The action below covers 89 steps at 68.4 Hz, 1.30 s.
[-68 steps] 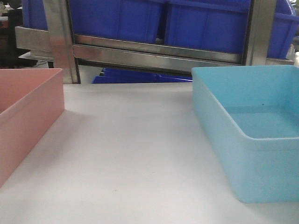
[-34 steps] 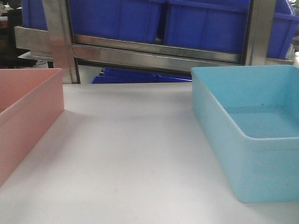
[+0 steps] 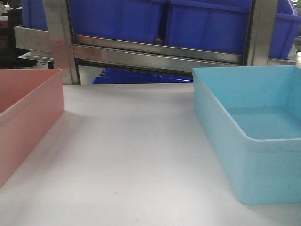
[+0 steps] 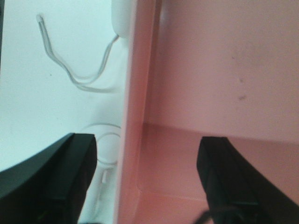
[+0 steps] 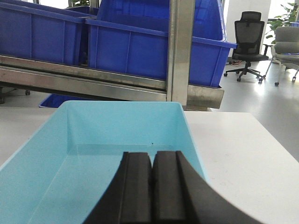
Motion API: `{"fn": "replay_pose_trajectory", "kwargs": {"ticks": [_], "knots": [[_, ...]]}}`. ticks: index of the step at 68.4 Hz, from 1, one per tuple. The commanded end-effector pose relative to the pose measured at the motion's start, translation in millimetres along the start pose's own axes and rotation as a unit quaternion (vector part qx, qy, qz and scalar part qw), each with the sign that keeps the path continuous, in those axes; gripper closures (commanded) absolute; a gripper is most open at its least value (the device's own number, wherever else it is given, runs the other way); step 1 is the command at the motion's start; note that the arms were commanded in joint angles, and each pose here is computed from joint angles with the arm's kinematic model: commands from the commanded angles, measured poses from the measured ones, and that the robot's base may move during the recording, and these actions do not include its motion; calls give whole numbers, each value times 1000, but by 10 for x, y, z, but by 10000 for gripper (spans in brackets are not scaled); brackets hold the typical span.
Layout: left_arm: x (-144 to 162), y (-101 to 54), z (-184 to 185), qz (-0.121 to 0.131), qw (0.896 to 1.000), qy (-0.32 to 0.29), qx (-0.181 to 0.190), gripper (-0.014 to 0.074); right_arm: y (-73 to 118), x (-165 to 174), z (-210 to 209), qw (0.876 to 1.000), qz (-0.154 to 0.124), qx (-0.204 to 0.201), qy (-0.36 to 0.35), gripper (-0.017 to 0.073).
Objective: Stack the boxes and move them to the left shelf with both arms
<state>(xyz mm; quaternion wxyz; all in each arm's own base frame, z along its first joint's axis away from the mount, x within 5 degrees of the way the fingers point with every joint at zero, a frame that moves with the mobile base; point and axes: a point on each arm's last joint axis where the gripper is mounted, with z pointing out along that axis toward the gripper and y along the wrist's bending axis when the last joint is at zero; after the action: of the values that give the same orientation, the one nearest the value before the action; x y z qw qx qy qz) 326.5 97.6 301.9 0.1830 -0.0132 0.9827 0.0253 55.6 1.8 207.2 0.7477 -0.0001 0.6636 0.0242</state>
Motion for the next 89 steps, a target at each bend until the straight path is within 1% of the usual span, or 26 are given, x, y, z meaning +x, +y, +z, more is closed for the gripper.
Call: {"fn": "replay_pose_trajectory", "kwargs": {"ticks": [1, 9, 22, 29, 34, 47, 52, 62, 70, 80, 88, 89], "knots": [[-156, 53, -78, 2, 1000, -27, -3, 219, 2, -157, -17, 998, -5, 1, -58, 507], [-247, 101, 161, 6, 1000, 0, 5, 219, 2, -157, -17, 998, -5, 1, -58, 507], [-267, 142, 459, 8, 999, 30, 8, 228, 2, -157, -17, 998, -5, 1, -58, 507], [-274, 152, 582, 7, 999, 39, 10, 285, 2, -157, -17, 998, -5, 1, -58, 507], [-272, 157, 648, 7, 999, 45, 11, 345, 2, -157, -17, 998, -5, 1, -58, 507], [-265, 180, 751, 12, 998, 57, 5, 468, 2, -157, -17, 998, -5, 1, -58, 507], [-263, 180, 758, 12, 998, 58, 5, 501, 2, -157, -17, 998, -5, 1, -58, 507], [-256, 194, 757, 11, 998, 60, 5, 604, 2, -157, -17, 998, -5, 1, -58, 507], [-248, 187, 748, 6, 998, 64, 8, 603, 2, -157, -17, 998, -5, 1, -58, 507], [-287, 119, 570, -11, 998, 46, 30, 603, 2, -157, -17, 998, -5, 1, -58, 507], [-286, 88, 383, -69, 997, 31, 25, 603, 2, -157, -17, 998, -5, 1, -58, 507], [-284, 80, 360, -72, 997, 30, 25, 603, 2, -157, -17, 998, -5, 1, -58, 507]]}}
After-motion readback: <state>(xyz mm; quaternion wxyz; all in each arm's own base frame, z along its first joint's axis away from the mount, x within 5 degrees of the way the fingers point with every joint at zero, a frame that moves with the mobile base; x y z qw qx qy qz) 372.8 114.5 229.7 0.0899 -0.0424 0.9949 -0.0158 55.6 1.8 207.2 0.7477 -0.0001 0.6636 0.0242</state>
